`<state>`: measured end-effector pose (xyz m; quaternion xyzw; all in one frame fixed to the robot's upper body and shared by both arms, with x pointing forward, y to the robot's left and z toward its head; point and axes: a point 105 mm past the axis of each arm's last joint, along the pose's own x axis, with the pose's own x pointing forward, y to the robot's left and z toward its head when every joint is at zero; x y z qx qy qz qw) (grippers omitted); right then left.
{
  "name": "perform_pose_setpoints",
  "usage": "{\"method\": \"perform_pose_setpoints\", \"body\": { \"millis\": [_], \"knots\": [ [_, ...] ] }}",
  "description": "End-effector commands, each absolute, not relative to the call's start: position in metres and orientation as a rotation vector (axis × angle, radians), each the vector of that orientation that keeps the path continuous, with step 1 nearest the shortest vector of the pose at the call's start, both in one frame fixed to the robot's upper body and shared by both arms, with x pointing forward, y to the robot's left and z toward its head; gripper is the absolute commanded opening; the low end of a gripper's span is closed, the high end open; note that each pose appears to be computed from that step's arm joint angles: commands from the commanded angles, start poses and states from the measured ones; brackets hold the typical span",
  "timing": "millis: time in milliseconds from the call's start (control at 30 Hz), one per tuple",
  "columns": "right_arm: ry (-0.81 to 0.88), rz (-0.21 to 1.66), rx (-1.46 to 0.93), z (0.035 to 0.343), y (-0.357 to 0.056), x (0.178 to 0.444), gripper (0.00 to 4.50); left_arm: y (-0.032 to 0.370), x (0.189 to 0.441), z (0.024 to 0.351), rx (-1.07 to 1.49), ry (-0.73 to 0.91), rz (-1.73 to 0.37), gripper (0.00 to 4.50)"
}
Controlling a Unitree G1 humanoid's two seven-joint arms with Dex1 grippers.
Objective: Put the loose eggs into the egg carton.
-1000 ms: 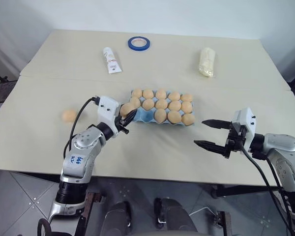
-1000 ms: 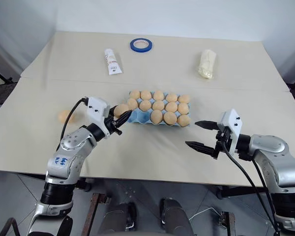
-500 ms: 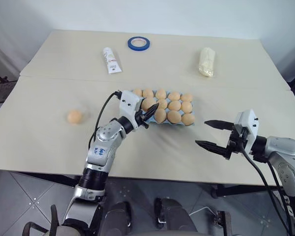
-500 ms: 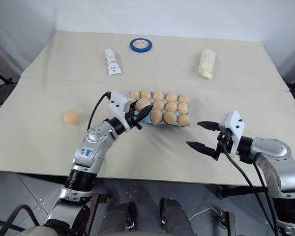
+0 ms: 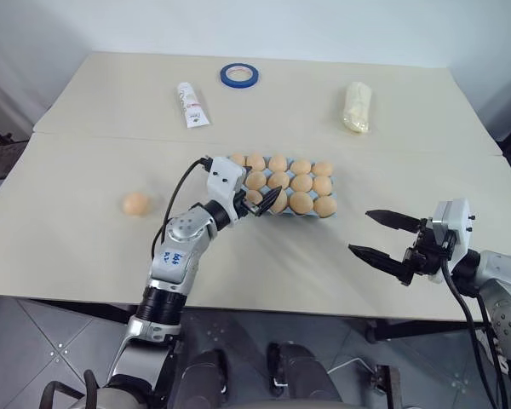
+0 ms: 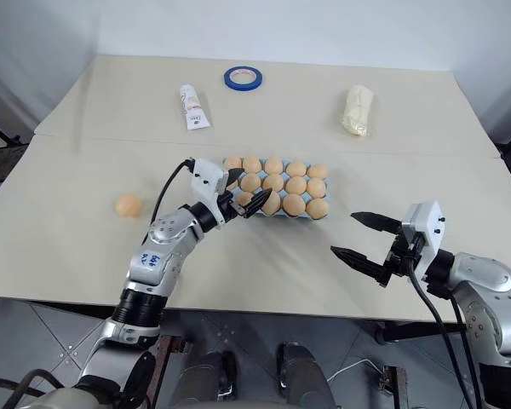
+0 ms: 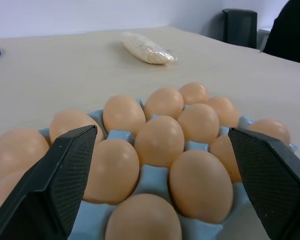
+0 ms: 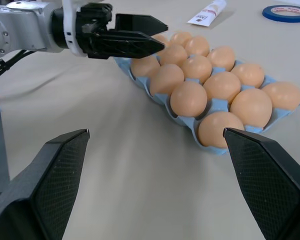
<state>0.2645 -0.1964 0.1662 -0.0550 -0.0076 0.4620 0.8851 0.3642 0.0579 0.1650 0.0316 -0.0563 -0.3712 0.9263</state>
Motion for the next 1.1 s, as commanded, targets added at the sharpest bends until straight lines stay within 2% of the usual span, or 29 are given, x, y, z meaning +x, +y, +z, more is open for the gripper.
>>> {"method": "perform_pose_setpoints", "body": {
  "millis": [33,167,300,467,800,967,1100],
  "knots": [
    [-0.112,0.967,-0.126,0.183,-0.195,0.259,4.50,0.071,0.346,0.180,0.059,-0.162,-0.805,4.48],
    [-0.153,0.980,-0.099,0.187,-0.192,0.257,4.50,0.101,0.322,0.174,0.064,-0.118,-0.854,4.48],
    [-0.161,0.985,-0.095,0.188,-0.191,0.257,4.50,0.134,0.309,0.167,0.095,-0.056,-0.842,4.48],
    [-0.143,0.986,-0.091,0.183,-0.190,0.257,4.50,0.191,0.297,0.161,0.142,0.027,-0.737,4.48],
    [-0.138,0.987,-0.090,0.182,-0.192,0.256,4.50,0.256,0.262,0.155,0.154,0.113,-0.598,4.48],
    [-0.127,0.991,-0.093,0.182,-0.192,0.258,4.50,0.274,0.265,0.157,0.191,0.084,-0.519,4.48],
    [-0.134,0.992,-0.099,0.183,-0.191,0.261,4.50,0.266,0.277,0.157,0.191,0.051,-0.523,4.48]
  ]
}}
